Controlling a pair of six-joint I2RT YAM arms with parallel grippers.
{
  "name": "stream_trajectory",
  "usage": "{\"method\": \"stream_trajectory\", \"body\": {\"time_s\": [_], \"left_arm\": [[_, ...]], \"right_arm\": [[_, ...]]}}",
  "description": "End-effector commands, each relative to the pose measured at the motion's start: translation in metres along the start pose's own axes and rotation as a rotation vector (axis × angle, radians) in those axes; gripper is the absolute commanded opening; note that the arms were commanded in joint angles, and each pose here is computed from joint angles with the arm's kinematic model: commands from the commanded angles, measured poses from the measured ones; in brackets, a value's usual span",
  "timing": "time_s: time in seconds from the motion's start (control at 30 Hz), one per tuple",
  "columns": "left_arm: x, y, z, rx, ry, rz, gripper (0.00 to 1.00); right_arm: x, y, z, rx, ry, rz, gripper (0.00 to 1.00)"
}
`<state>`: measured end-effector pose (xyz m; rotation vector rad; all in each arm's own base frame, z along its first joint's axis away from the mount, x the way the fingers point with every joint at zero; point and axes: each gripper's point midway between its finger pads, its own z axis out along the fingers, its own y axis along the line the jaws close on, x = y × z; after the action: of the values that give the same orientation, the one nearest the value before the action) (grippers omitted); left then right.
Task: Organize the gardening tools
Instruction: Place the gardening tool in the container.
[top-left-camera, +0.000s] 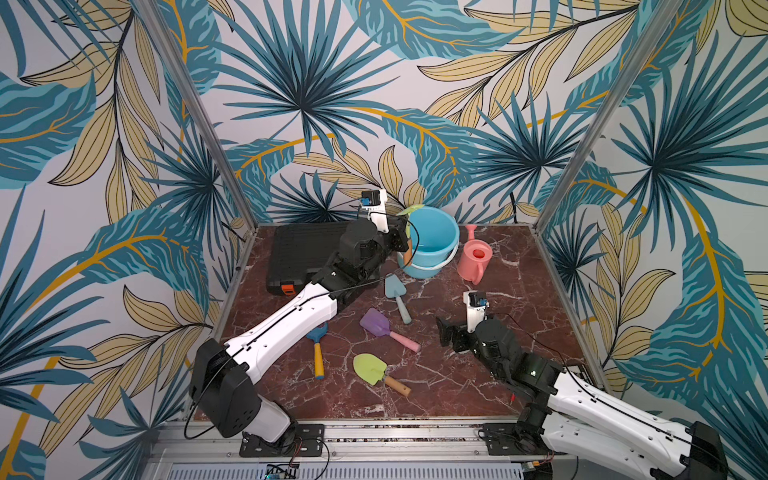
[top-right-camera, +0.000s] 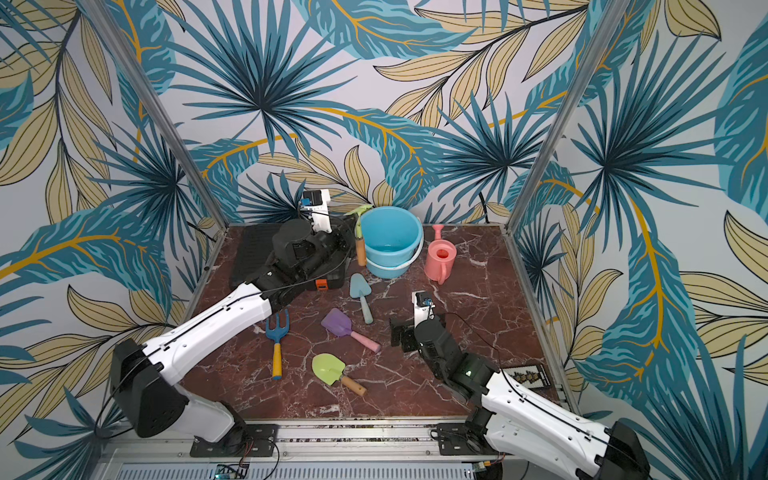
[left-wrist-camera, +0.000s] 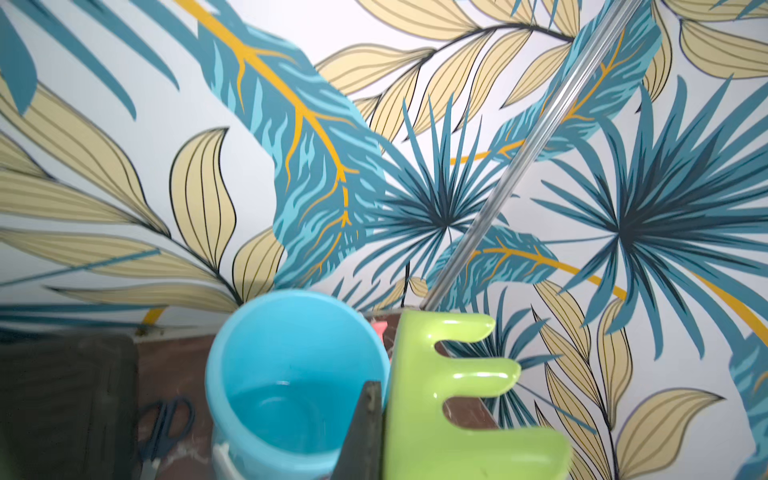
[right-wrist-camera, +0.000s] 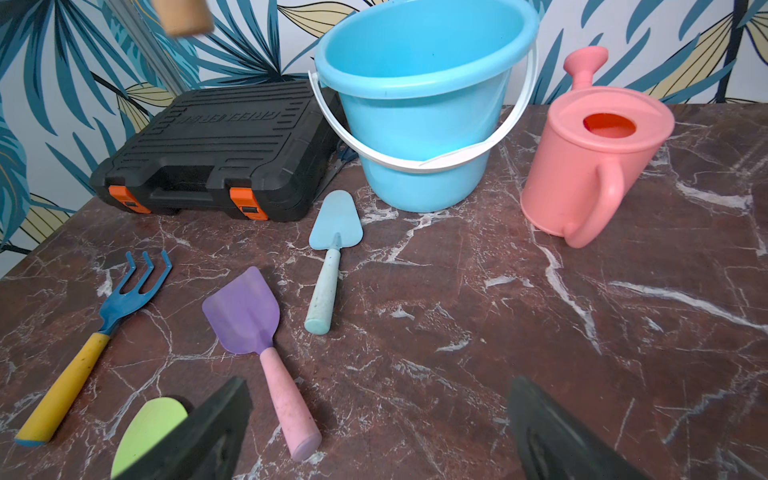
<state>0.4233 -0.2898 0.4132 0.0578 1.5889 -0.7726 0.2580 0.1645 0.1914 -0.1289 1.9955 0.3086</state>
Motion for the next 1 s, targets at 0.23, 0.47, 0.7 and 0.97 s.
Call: {"method": "stream_trajectory", "body": {"time_s": [0.23, 0.47, 0.7, 0.97], "left_arm": [[-0.013, 0.011, 0.116, 0.142, -0.065, 0.025, 0.0], [0.04, 0.024, 0.175, 0.223, -0.013, -0.005, 0.0], [0.108, 0.051, 0.199, 0.22, 0.09, -0.057, 0.01], [0.113, 0.059, 0.192, 0.212, 0.121, -0.053, 0.68]], "right_arm": [[0.012, -0.005, 0.005, 0.033, 0.032, -0.015, 0.99], [0.014, -0.003, 0.008, 0.031, 0.042, -0.023, 1.0], [0.015, -0.002, 0.01, 0.031, 0.049, -0.029, 1.0], [0.017, 0.0, 0.013, 0.028, 0.061, -0.032, 1.0]]}}
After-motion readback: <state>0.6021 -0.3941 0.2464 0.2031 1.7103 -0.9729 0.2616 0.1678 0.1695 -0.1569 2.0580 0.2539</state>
